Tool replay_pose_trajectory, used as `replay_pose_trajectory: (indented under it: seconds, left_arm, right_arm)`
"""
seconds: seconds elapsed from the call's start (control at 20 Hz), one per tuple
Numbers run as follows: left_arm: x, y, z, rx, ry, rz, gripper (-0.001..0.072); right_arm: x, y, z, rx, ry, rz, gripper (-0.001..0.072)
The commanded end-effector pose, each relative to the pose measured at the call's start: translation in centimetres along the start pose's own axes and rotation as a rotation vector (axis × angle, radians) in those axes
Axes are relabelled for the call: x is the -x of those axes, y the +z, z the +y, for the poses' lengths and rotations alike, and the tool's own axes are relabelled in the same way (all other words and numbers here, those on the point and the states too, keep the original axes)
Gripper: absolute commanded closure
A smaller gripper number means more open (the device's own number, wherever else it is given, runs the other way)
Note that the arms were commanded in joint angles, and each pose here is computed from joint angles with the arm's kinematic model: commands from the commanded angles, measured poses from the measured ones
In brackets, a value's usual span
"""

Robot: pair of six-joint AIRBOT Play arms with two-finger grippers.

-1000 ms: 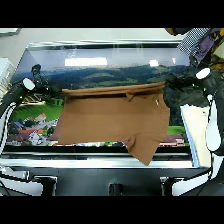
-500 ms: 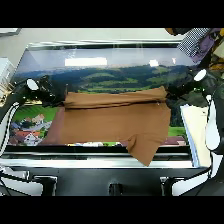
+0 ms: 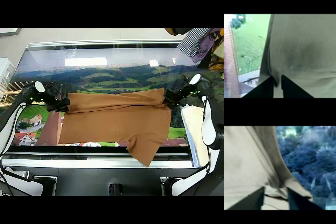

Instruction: Fold the clothes and pants, and hang the long-sleeved shirts on hangers.

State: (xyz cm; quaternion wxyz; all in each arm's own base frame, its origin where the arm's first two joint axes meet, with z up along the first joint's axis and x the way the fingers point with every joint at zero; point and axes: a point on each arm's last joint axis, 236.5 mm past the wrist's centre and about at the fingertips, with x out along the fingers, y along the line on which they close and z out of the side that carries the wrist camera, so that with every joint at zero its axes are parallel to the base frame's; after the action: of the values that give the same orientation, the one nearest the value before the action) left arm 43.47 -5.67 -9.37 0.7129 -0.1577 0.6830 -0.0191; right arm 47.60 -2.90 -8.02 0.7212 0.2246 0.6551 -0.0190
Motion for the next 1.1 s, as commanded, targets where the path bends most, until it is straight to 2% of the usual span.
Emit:
replay_pose_trajectory:
  seconds: [0.0, 0.1, 0.15, 0.2, 0.25, 0.3, 0.5, 0.7, 0.8, 0.85, 0.95, 1.05]
  left_arm:
    - [0.8, 0.0, 0.1, 0.012, -0.001, 0.005, 0.0574]
    - [3.2, 0.2, 0.8, -0.002, 0.008, -0.001, 0.0572]
    - [4.8, 0.0, 1.5, -0.013, 0.02, -0.008, 0.057]
    - [6.3, -0.3, 2.3, -0.021, 0.035, -0.014, 0.0523]
    - [7.9, -1.0, 3.1, -0.036, 0.05, -0.01, 0.0246]
    - [9.2, -2.0, 3.8, -0.056, 0.058, -0.002, 0.0073]
    - [12.0, -7.3, 6.6, 0.005, 0.047, -0.02, 0.0075]
    - [11.0, -13.1, 5.5, 0.136, -0.113, -0.08, 0.0076]
    - [10.3, -14.8, 4.9, 0.159, -0.149, -0.102, 0.0077]
    - [9.9, -15.6, 4.8, 0.161, -0.152, -0.104, 0.0099]
    - [9.4, -16.7, 4.9, 0.165, -0.151, -0.092, 0.0208]
    - [9.3, -16.9, 4.9, 0.166, -0.152, -0.084, 0.0208]
  right_arm:
    - [0.4, -1.5, 0.7, 0.008, 0.025, 0.059, 0.0323]
    - [2.8, -1.8, 1.1, 0.08, 0.029, 0.041, 0.0232]
    - [4.8, -2.0, 1.2, 0.11, 0.034, 0.021, 0.0232]
    - [6.9, -2.1, 1.1, 0.11, 0.051, -0.004, 0.0232]
    - [9.3, -2.2, 1.0, 0.102, 0.09, -0.042, 0.0232]
    - [11.4, -2.8, 0.6, 0.088, 0.122, -0.072, 0.0233]
    - [12.7, -11.1, -3.5, -0.094, 0.176, -0.042, 0.0236]
    - [7.4, -21.8, -2.9, -0.203, 0.24, 0.109, 0.0236]
    - [5.3, -25.4, -3.0, -0.238, 0.243, 0.164, 0.024]
    - [4.4, -26.9, -3.1, -0.253, 0.245, 0.189, 0.024]
    - [2.8, -28.7, -2.9, -0.283, 0.262, 0.219, 0.024]
    - [1.7, -29.0, -2.7, -0.309, 0.282, 0.202, 0.0241]
